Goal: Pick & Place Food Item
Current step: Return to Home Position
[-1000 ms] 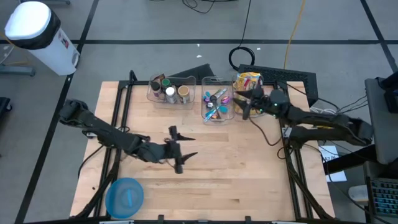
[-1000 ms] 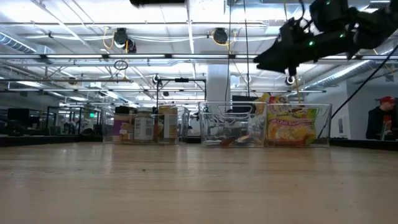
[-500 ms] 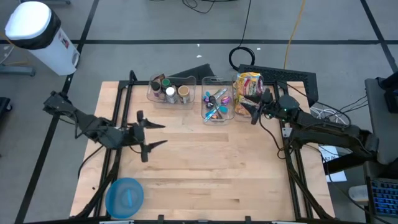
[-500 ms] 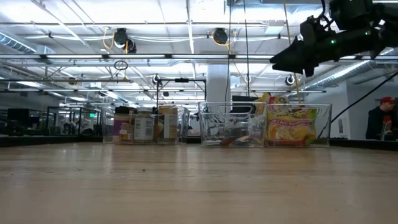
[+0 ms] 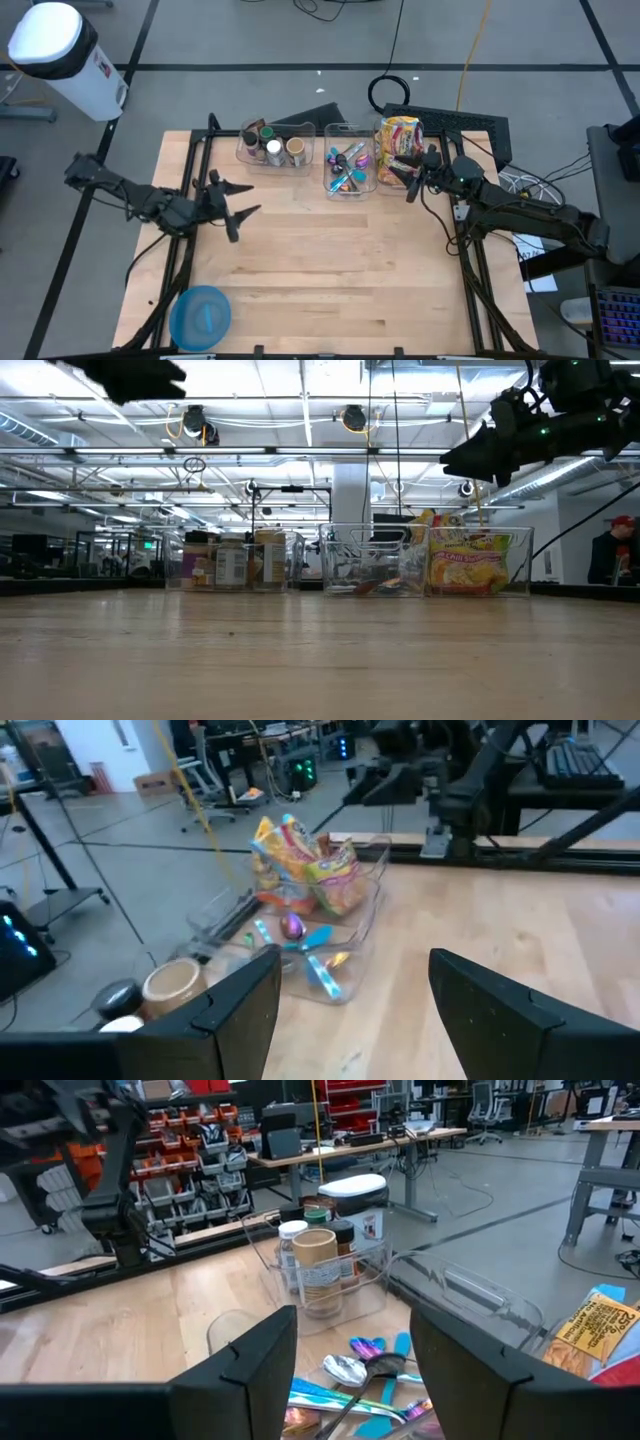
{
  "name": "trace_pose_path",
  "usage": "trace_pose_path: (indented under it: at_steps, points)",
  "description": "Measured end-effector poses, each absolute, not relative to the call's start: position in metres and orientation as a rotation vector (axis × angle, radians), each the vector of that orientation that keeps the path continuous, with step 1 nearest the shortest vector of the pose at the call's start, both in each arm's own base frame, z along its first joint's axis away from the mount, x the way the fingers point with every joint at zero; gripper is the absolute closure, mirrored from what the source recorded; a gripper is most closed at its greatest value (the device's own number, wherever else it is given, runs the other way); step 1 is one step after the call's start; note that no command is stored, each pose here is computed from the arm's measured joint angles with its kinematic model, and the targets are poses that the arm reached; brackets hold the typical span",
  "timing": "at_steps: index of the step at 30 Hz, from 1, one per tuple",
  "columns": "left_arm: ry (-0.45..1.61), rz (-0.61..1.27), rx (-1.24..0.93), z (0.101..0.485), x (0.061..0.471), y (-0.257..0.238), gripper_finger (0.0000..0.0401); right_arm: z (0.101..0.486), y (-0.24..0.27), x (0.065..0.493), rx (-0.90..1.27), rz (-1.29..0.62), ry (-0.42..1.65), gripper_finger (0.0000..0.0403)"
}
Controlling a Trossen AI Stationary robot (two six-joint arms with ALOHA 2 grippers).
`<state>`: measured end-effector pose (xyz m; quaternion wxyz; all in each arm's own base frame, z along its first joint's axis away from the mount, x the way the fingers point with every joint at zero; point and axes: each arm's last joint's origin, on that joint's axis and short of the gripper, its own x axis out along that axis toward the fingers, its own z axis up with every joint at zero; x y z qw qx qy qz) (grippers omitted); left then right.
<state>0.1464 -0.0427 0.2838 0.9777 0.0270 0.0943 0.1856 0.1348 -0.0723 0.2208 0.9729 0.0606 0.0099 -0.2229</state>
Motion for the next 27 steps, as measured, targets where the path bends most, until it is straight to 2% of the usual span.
trace_pose_path:
  at_steps: [16,27]
  points:
    - [0.009,0.416,-0.049,0.234,0.090,-0.010,0.0139,0.219,-0.072,0.135,0.128,-0.449,0.039,0.0217]
    - [-0.067,0.242,-0.040,0.214,0.079,-0.011,0.0139,0.219,-0.072,0.135,0.129,-0.449,0.042,0.0216]
